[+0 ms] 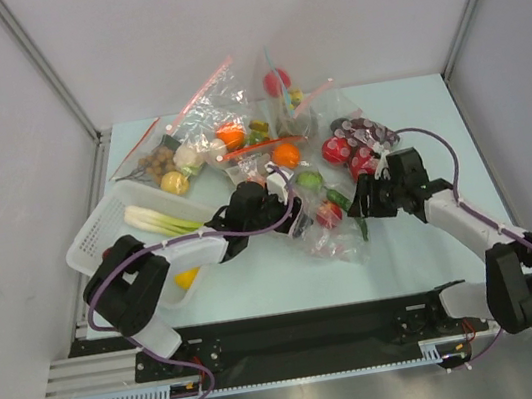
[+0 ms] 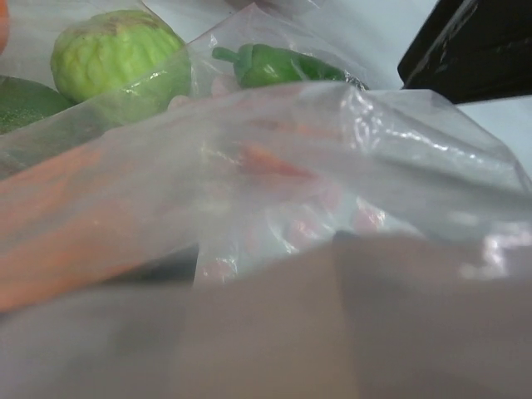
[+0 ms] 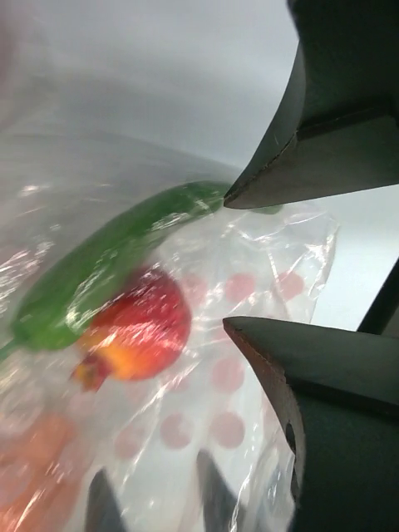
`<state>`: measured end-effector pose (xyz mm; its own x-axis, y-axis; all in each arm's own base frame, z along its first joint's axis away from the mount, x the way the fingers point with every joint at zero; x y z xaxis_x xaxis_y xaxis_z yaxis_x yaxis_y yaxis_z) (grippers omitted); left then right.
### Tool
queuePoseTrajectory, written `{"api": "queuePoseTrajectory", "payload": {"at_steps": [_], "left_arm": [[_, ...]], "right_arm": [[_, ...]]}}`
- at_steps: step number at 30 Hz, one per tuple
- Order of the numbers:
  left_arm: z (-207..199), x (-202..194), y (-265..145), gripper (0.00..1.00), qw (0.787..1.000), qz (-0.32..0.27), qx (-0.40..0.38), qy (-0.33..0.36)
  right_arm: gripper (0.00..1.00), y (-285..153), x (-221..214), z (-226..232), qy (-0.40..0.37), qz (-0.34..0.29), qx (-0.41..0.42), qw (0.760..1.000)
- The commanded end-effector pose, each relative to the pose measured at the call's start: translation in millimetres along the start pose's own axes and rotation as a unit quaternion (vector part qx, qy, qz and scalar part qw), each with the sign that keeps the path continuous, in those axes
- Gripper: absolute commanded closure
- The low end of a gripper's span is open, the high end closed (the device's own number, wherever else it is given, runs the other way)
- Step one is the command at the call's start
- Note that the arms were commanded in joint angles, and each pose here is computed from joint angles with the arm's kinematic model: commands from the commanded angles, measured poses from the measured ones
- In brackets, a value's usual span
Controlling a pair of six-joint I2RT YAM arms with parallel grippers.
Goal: Open the zip-top bag and remove the fake food
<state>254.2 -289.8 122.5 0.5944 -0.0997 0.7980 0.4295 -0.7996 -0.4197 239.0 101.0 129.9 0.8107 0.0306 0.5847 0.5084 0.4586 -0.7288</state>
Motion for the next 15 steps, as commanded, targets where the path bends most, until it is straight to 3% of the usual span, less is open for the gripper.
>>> {"api": "queuePoseTrajectory", "payload": {"at_steps": [1,15], "left_arm": [[-7.5,17.4,4.7,0.28,0.999,-0.029,-0.019,0.028],[-8.3,13.0,17.7,0.23,0.999,-0.032,-0.038,0.015]], "right_arm": [[0.41,-7.0,35.5,4.0,-0.02,-0.068,-0.002,0.998],[0.5,49.5,63.1,-9.9,-0.016,-0.094,0.015,0.995]]}}
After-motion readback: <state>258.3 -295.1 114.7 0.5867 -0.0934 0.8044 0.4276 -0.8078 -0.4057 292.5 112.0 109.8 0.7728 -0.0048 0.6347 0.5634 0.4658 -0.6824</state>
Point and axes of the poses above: each gripper's point midway between its finger pads, its own y axis out along the fingers, its own z axis along the line the jaws close on, x = y × z, the point moved 7 cm from there along -y, back along the fingers, and after that the axes turned 11 degrees about -y, right-handed, at the moved point
